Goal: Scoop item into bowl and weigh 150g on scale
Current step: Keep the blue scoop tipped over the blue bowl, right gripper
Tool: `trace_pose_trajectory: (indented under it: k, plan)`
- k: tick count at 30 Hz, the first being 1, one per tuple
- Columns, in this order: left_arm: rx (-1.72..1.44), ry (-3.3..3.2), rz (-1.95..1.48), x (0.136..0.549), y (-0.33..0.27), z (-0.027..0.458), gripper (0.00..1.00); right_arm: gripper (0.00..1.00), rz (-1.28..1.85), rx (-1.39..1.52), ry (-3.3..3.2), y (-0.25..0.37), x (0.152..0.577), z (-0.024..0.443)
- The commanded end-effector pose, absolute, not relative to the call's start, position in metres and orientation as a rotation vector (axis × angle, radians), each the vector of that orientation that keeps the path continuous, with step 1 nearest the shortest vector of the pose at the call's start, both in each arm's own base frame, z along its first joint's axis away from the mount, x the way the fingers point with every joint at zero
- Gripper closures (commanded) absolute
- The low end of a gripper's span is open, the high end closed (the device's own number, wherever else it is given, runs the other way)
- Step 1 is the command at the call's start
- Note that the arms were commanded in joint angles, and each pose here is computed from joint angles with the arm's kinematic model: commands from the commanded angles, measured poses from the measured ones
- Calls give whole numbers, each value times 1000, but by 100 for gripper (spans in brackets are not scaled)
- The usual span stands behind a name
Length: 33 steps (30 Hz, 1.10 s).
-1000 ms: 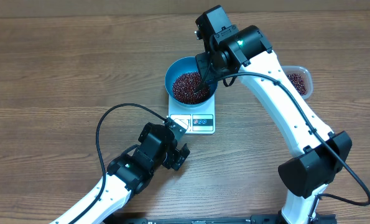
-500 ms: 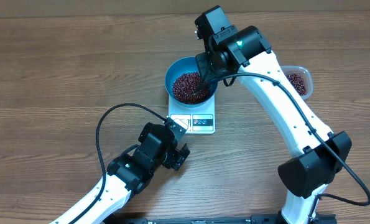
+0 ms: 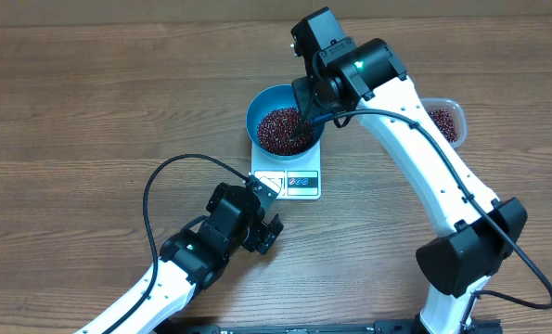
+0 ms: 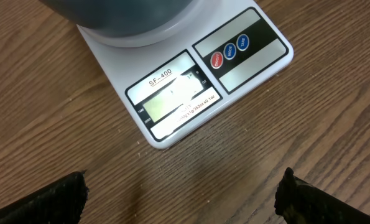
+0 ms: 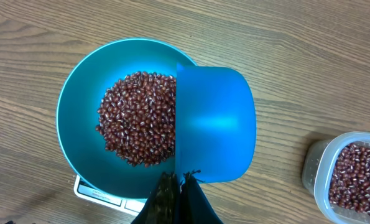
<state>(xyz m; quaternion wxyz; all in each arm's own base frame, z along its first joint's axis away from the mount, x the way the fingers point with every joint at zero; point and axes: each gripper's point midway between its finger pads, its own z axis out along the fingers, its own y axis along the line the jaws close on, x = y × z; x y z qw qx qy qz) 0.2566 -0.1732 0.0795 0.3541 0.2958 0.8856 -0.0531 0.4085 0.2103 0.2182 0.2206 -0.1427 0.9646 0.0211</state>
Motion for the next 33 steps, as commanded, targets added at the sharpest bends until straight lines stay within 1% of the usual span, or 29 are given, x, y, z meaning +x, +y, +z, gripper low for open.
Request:
trace_pose_trajectory:
  k: [1,8,12,33]
  plan:
    - [739,2273,-134,263,-174,89,0,96,105,-383,2569,213,405,258]
    - [739,2273,-133,263,-174,89,0,96,182,-423,2589,226,396,256]
    - [739,2273,-133,263,-174,89,1,96,121,-418,2581,222,397,256]
    - [739,2273,-134,263,-174,89,0,96,112,-413,2575,222,398,257]
